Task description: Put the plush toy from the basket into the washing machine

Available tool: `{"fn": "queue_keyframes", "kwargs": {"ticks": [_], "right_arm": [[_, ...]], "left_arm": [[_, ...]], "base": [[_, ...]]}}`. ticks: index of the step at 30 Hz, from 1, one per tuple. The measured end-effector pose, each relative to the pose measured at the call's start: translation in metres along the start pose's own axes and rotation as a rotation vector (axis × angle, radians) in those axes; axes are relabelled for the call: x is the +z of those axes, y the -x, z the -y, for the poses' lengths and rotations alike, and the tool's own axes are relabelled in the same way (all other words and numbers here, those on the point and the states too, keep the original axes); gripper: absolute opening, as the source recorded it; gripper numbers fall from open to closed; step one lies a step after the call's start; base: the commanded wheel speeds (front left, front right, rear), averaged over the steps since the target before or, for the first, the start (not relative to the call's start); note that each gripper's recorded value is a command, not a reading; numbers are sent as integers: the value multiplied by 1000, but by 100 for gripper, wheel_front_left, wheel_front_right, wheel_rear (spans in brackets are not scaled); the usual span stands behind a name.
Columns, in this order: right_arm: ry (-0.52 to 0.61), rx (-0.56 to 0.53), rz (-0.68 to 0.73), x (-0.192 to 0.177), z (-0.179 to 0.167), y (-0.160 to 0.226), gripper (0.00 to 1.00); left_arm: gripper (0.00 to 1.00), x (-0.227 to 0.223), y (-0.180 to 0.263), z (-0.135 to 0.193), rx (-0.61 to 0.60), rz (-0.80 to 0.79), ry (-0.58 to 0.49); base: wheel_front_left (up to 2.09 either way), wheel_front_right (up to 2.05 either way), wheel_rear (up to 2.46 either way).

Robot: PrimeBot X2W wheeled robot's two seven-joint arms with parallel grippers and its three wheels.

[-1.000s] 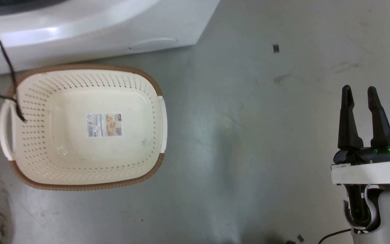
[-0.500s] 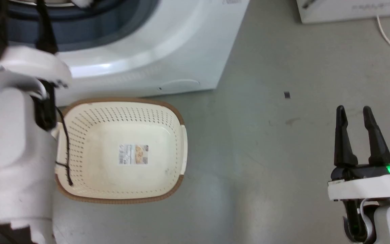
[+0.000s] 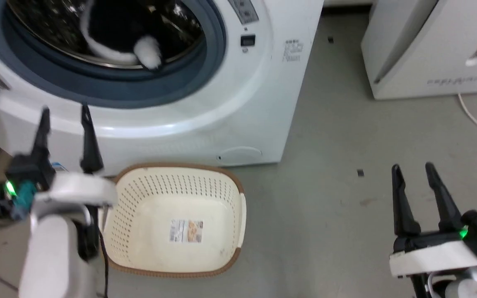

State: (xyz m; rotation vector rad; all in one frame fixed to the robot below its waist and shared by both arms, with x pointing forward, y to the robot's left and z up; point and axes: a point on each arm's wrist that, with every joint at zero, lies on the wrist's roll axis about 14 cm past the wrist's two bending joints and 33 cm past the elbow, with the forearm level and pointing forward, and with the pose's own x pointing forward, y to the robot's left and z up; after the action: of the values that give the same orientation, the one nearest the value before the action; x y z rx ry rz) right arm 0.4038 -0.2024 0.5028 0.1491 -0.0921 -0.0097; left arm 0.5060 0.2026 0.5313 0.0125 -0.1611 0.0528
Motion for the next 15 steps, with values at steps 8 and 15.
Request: {"fn": "queue_keyframes", "kwargs": {"ticks": [8, 15], "right_arm": [[13, 28, 24, 13, -10, 20, 100], [30, 58, 34, 18, -19, 35, 100]], "left_arm": [[100, 6, 65, -6, 23, -19, 13], [100, 13, 112, -13, 31, -24, 26]], "base": [[0, 0, 0], [0, 0, 0]]}}
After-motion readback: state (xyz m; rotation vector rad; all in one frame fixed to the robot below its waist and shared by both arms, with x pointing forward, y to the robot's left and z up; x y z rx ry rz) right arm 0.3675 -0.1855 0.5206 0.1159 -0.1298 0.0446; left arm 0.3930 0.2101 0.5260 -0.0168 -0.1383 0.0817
